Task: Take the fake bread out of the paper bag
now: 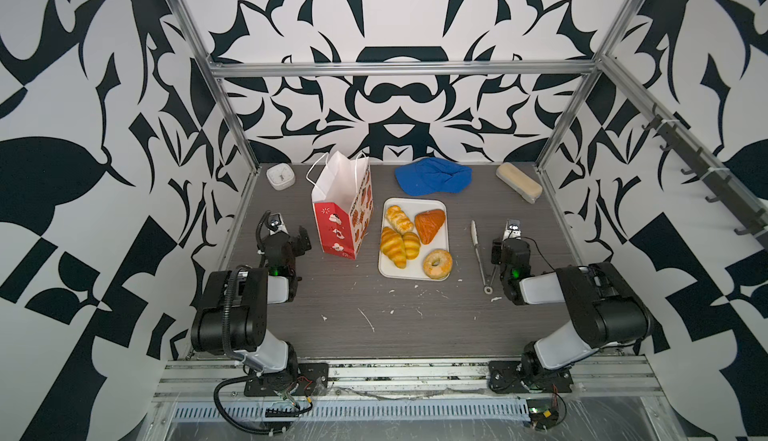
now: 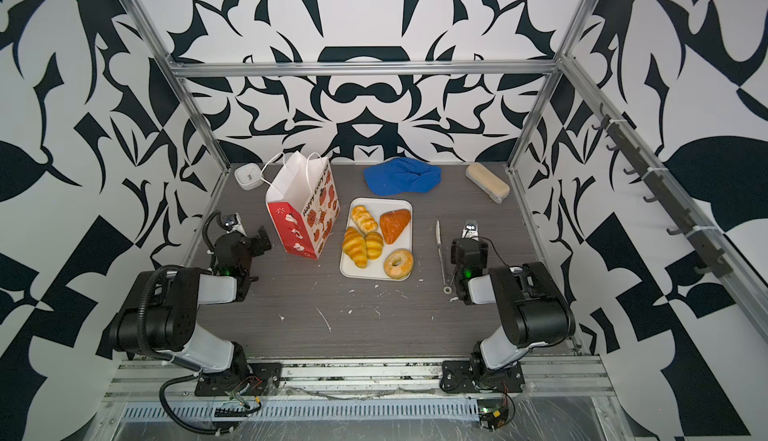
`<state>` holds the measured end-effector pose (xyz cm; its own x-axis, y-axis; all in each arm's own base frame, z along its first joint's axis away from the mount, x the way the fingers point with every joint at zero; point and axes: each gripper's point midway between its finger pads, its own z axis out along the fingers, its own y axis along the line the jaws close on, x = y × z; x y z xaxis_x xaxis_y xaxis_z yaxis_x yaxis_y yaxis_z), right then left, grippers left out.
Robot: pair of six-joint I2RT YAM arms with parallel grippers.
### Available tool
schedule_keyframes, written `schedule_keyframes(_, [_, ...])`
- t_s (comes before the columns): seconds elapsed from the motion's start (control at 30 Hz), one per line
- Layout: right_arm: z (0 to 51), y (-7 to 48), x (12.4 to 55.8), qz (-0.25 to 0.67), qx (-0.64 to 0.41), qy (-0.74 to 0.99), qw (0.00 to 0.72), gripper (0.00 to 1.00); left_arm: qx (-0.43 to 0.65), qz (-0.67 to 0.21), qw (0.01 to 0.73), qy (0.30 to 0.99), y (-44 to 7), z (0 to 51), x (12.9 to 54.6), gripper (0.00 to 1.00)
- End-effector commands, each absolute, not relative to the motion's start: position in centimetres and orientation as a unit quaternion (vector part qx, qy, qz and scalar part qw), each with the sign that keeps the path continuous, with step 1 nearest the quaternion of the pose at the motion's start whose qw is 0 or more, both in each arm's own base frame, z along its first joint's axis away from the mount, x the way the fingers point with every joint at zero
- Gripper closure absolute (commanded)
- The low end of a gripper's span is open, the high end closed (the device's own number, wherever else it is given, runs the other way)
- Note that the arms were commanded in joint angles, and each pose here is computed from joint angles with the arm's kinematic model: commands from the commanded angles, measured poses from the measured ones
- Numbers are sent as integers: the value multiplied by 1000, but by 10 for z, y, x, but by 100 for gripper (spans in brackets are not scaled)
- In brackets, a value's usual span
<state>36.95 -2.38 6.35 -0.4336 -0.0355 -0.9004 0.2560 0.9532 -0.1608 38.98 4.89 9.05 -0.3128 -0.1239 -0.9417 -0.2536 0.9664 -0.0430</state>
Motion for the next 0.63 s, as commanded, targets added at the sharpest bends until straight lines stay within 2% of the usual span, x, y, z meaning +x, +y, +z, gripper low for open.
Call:
schedule_keyframes(0.0, [84,-18,379,-118,74,814,563,36,-121,51,583,802,49,93,390,1])
schedule_keyframes(0.07, [85,-18,379,-118,74,812,566,27,-121,51,582,803,48,92,390,1])
schedule_keyframes(0.17, [85,-18,379,-117,75,812,566,23,-121,51,582,803,48,92,390,1])
schedule_keyframes(0.53, [84,-18,379,-118,74,813,566,21,-118,48,576,808,47,90,393,1])
schedule_keyframes(0.57, [84,-18,379,-118,75,813,566,17,-118,48,577,807,47,90,393,1])
schedule_keyframes(0.6, [84,-18,379,-118,75,813,565,8,-118,48,578,806,47,91,392,1])
